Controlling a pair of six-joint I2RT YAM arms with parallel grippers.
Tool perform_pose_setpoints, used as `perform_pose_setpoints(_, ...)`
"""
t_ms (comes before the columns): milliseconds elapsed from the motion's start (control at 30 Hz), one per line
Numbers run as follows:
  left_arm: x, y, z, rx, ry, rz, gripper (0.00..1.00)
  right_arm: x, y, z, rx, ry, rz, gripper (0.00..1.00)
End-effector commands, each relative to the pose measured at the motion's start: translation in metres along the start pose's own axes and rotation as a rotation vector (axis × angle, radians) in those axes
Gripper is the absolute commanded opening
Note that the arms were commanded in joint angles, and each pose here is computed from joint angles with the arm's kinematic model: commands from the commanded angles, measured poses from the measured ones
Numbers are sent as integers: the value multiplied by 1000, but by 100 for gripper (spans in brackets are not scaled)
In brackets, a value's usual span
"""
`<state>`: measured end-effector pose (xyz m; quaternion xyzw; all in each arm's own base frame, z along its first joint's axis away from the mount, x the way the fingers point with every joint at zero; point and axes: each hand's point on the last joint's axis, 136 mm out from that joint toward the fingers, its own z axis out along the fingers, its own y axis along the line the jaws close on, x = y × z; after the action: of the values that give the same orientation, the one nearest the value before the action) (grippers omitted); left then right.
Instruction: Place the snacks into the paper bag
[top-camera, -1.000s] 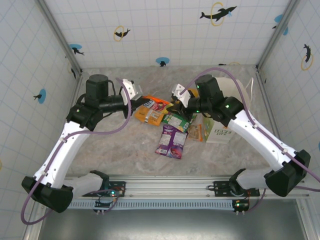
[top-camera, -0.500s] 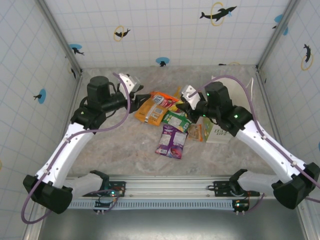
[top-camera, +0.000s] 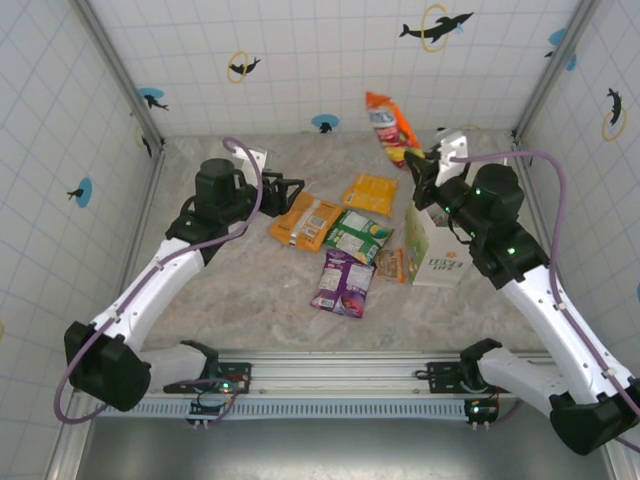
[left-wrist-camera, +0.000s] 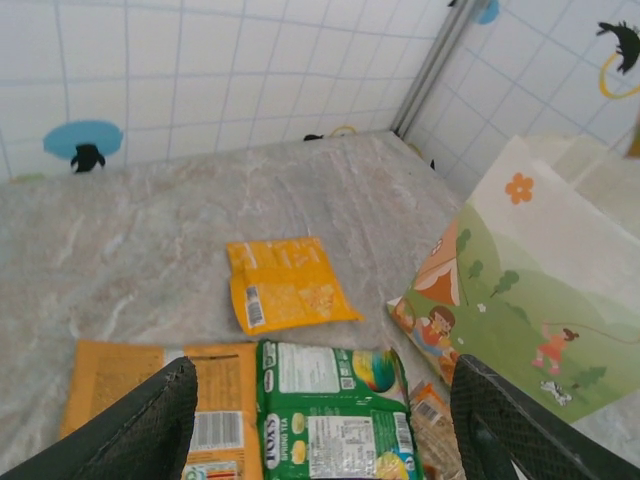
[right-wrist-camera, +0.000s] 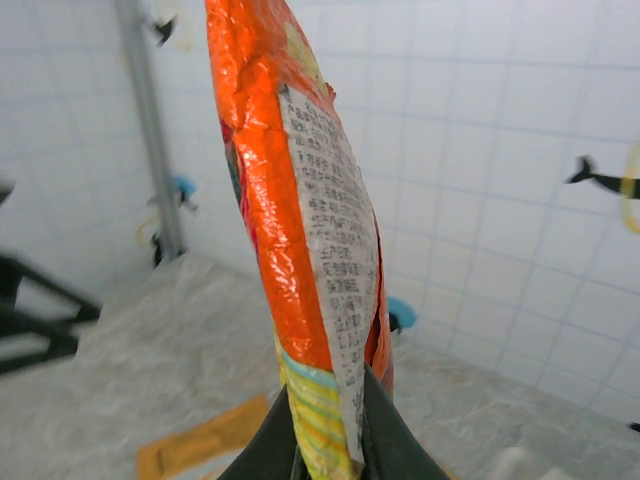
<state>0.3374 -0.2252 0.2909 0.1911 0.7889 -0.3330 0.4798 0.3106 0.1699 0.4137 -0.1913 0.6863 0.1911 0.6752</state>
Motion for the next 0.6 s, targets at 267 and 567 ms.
perform_pose_setpoints(267, 13, 1, 18, 1, 17, -95, 68, -31, -63, -39, 311, -22, 198, 0)
perform_pose_setpoints(567, 19, -5, 26, 29, 45, -99, 66, 1, -73, -65, 410, 85, 263, 0)
